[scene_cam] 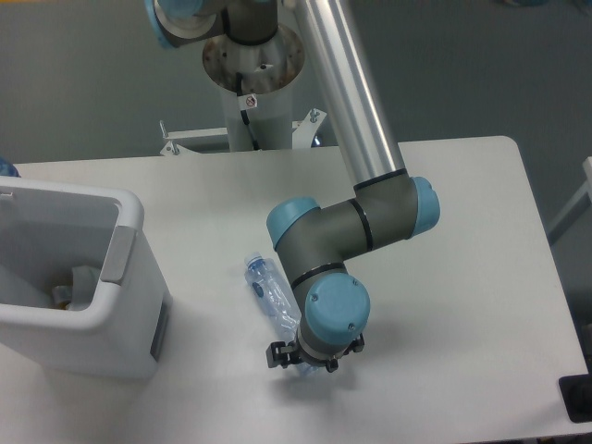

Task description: Place the trash in the trash can

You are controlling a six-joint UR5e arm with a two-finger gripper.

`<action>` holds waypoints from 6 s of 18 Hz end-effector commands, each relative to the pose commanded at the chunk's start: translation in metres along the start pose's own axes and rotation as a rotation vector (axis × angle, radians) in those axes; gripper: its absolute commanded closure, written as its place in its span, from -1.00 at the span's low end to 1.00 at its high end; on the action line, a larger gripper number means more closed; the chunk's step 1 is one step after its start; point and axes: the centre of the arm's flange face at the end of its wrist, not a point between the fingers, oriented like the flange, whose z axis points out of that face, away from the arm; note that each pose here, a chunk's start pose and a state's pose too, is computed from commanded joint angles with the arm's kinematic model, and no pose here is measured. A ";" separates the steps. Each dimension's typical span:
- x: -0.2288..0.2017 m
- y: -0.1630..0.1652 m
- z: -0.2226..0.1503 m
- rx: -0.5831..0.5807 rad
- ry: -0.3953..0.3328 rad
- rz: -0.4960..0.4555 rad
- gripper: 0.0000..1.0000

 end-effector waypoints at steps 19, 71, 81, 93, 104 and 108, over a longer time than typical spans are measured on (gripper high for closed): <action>0.006 0.005 -0.057 0.073 0.005 -0.008 0.35; 0.230 0.144 -0.382 0.886 0.597 0.621 0.30; 0.247 0.148 -0.342 0.842 0.538 0.693 -0.90; 0.160 0.123 -0.348 0.878 0.471 0.564 -1.00; -0.085 0.101 -0.250 0.768 0.116 0.416 -1.00; -0.138 0.101 -0.206 0.670 0.003 0.453 -1.00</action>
